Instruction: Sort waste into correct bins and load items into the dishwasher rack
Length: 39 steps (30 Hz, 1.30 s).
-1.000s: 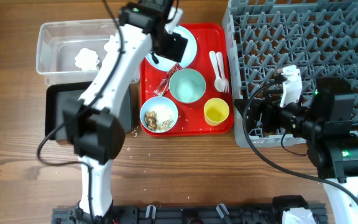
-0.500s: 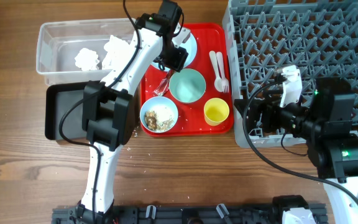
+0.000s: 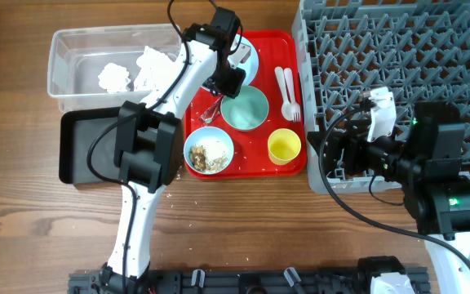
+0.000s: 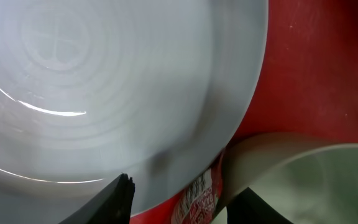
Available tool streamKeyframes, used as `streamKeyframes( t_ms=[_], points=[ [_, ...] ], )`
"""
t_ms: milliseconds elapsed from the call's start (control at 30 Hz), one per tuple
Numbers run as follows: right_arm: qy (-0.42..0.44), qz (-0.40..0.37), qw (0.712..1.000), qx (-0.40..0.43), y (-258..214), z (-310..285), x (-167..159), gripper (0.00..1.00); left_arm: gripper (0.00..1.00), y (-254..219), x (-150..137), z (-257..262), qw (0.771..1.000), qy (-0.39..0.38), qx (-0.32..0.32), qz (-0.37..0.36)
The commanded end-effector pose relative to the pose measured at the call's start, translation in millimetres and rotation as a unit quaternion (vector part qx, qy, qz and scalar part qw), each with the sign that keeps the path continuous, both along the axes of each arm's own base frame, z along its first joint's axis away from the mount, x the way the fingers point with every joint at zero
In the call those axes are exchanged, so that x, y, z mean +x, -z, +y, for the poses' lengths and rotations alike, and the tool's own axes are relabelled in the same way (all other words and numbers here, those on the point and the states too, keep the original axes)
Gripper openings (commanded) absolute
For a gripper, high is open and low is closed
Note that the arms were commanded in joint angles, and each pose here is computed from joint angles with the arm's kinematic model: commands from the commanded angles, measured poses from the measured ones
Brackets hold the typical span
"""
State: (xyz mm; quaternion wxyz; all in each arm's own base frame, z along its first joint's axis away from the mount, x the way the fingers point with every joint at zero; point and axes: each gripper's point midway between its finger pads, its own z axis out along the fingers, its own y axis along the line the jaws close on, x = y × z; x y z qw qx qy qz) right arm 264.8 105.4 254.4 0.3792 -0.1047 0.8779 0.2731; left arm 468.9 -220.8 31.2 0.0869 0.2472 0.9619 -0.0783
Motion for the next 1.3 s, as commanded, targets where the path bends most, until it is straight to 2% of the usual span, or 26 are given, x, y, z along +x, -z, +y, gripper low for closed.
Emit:
streamKeyframes(
  t_ms=[0, 67, 100, 133, 233, 533, 667, 967, 1167, 1267],
  points=[
    [-0.004, -0.007, 1.0, 0.006, -8.0, 2.5, 0.5, 1.0, 0.49, -4.0, -1.0, -2.5, 1.0, -0.01, -0.011, 0.007],
    [-0.004, -0.008, 1.0, 0.006, -8.4, 2.5, 0.8, 1.0, 0.49, -14.7, -1.1, -4.4, 1.0, -0.016, -0.019, 0.006],
    [-0.004, -0.009, 1.0, 0.006, -8.6, 2.5, 1.0, 1.0, 0.45, -26.6, 0.3, -6.4, 0.999, -0.025, -0.028, 0.001],
    [-0.004, -0.008, 1.0, 0.006, -8.6, 2.5, 0.9, 1.0, 0.37, -38.1, 1.2, -7.5, 0.999, -0.04, -0.037, -0.004],
    [-0.004, -0.008, 1.0, 0.006, -8.4, 2.5, 0.8, 1.0, 0.3, -41.9, -1.8, -6.3, 0.998, -0.051, -0.037, 0.001],
    [-0.004, -0.008, 1.0, 0.006, -8.5, 2.5, 0.9, 1.0, 0.29, -45.1, 1.0, -6.5, 0.993, -0.096, -0.068, 0.017],
    [-0.004, -0.008, 1.0, 0.006, -8.5, 2.5, 0.9, 1.0, 0.25, -48.1, -0.6, -9.6, 0.99, -0.096, -0.098, 0.033],
    [-0.004, -0.008, 1.0, 0.006, -8.5, 2.5, 0.9, 1.0, 0.16, -48.5, 7.2, 4.3, 0.98, -0.159, -0.107, 0.044],
    [-0.004, -0.008, 1.0, 0.006, -8.5, 2.5, 0.9, 1.0, 0.13, -51.5, 1.9, -4.5, 0.977, -0.153, -0.132, 0.062],
    [-0.004, -0.008, 1.0, 0.006, -8.4, 2.5, 0.8, 1.0, 0.09, -51.6, 0.1, -4.9, 0.977, -0.153, -0.134, 0.067]
  ],
)
